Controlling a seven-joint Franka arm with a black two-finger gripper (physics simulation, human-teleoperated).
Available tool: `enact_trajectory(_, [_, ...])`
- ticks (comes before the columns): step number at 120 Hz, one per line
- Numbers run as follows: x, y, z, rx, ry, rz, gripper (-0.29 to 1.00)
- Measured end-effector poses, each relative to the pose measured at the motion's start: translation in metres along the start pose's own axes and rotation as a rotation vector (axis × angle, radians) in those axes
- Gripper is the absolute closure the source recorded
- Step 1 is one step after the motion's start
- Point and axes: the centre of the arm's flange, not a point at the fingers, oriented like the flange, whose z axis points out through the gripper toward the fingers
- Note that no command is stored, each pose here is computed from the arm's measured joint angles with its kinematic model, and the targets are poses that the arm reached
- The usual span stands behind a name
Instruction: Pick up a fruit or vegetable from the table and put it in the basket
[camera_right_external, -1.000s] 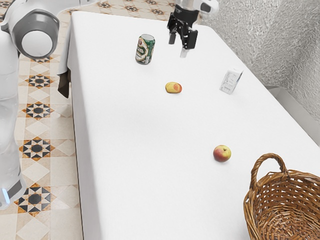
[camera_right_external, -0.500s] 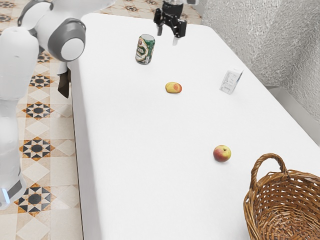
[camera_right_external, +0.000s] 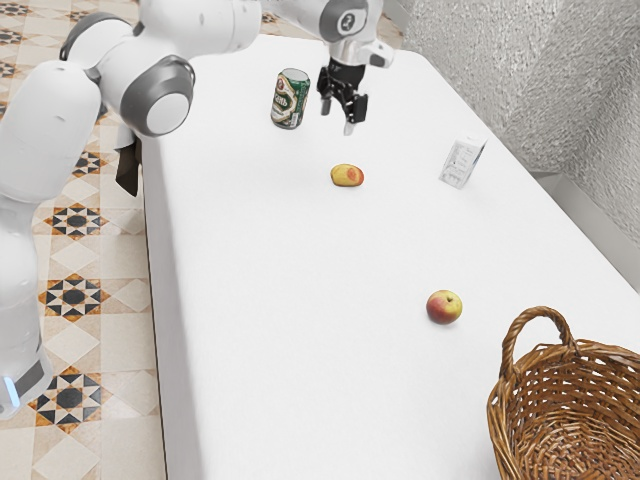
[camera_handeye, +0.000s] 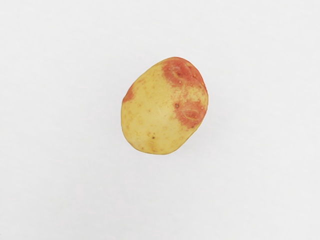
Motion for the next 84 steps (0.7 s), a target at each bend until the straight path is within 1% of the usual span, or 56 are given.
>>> enact_trajectory(52, [0.039,0.006,0.067,0.058,-0.007,0.147,0.0])
enact_trajectory(84, [0.051,0.008,0.092,0.067,-0.019,0.2,0.0])
